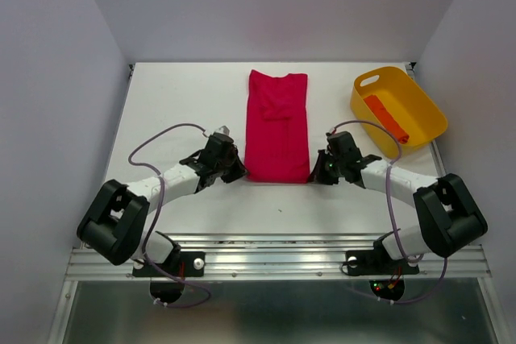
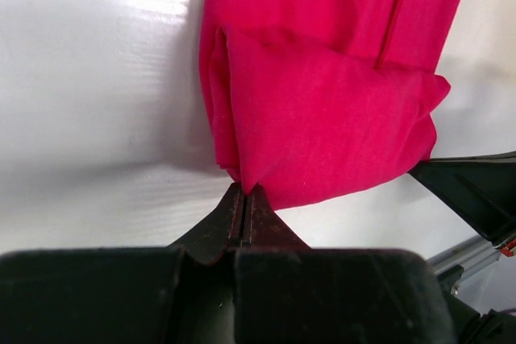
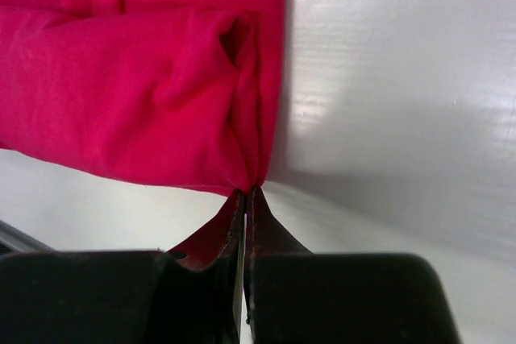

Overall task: Roll the t-shirts
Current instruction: Roll the T-shirt to the center of the board.

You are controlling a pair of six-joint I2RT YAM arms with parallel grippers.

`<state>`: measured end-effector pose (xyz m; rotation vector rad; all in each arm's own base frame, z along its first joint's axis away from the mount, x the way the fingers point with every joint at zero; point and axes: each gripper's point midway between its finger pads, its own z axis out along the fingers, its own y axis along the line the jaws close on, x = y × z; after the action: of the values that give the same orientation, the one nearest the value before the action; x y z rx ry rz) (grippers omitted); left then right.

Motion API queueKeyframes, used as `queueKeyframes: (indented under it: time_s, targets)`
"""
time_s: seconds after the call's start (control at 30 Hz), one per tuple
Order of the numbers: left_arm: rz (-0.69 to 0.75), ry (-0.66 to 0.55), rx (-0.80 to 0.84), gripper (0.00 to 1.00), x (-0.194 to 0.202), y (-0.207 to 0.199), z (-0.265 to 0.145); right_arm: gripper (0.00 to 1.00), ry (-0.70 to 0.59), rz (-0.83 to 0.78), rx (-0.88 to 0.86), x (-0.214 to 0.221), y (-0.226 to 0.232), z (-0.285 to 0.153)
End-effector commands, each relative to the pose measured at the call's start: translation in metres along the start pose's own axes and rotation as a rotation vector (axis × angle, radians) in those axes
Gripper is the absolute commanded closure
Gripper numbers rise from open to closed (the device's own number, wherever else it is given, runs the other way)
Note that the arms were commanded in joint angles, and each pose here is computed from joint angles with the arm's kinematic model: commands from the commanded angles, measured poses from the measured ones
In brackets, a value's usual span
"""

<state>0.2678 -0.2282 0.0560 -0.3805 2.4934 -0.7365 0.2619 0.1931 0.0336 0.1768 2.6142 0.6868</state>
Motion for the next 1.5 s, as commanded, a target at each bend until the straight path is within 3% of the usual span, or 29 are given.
queueKeyframes:
  time_s: [0.0, 0.17, 0.43, 0.8, 0.9, 0.93, 0.97, 1.03, 1.13, 1.17, 1.27, 1.33, 1.37, 1.47]
  targets:
    - [-0.017, 0.022, 0.012, 1.00, 0.013, 0.000, -0.016, 0.99, 0.009, 0.019, -0.019, 0.010, 0.006, -0.016]
    - [-0.032, 0.033, 0.012, 1.00, 0.020, -0.001, -0.028, 0.99, -0.009, 0.014, -0.030, 0.008, 0.013, -0.031]
    - [-0.005, 0.002, -0.016, 1.00, -0.003, -0.020, -0.037, 0.99, -0.057, -0.002, -0.020, -0.012, 0.023, -0.042]
    - [-0.001, 0.067, -0.052, 1.00, 0.017, 0.000, -0.025, 0.99, 0.027, 0.021, 0.002, 0.018, 0.005, -0.032]
    - [0.011, 0.106, -0.052, 1.00, 0.029, 0.008, -0.023, 0.84, 0.047, 0.013, -0.001, 0.025, 0.005, -0.032]
    - [0.019, 0.124, -0.053, 0.93, 0.033, 0.010, -0.023, 0.80, 0.050, 0.013, 0.008, 0.026, 0.003, -0.032]
    - [0.036, 0.134, -0.062, 0.78, 0.035, 0.012, -0.022, 0.65, 0.051, 0.008, 0.020, 0.026, 0.001, -0.034]
    - [0.050, 0.127, -0.078, 0.62, 0.032, 0.015, -0.023, 0.59, 0.012, -0.004, 0.038, 0.014, 0.003, -0.038]
    - [0.076, 0.076, -0.083, 0.46, 0.017, 0.007, -0.030, 0.53, -0.031, -0.022, 0.051, 0.000, 0.007, -0.045]
    - [0.082, 0.053, -0.073, 0.46, 0.008, -0.001, -0.034, 0.54, -0.058, -0.031, 0.049, -0.011, 0.013, -0.048]
    - [0.098, 0.008, -0.058, 0.50, -0.007, -0.013, -0.038, 0.63, -0.087, -0.042, 0.029, -0.026, 0.025, -0.050]
    - [0.104, 0.001, -0.044, 0.66, -0.011, -0.020, -0.035, 0.74, -0.075, -0.047, 0.003, -0.029, 0.031, -0.043]
    - [0.106, -0.002, -0.030, 0.79, -0.014, -0.025, -0.032, 0.81, -0.073, -0.047, -0.009, -0.032, 0.036, -0.040]
    - [0.107, 0.011, -0.026, 1.00, -0.016, -0.031, -0.020, 0.89, -0.080, -0.070, -0.042, -0.041, 0.053, -0.032]
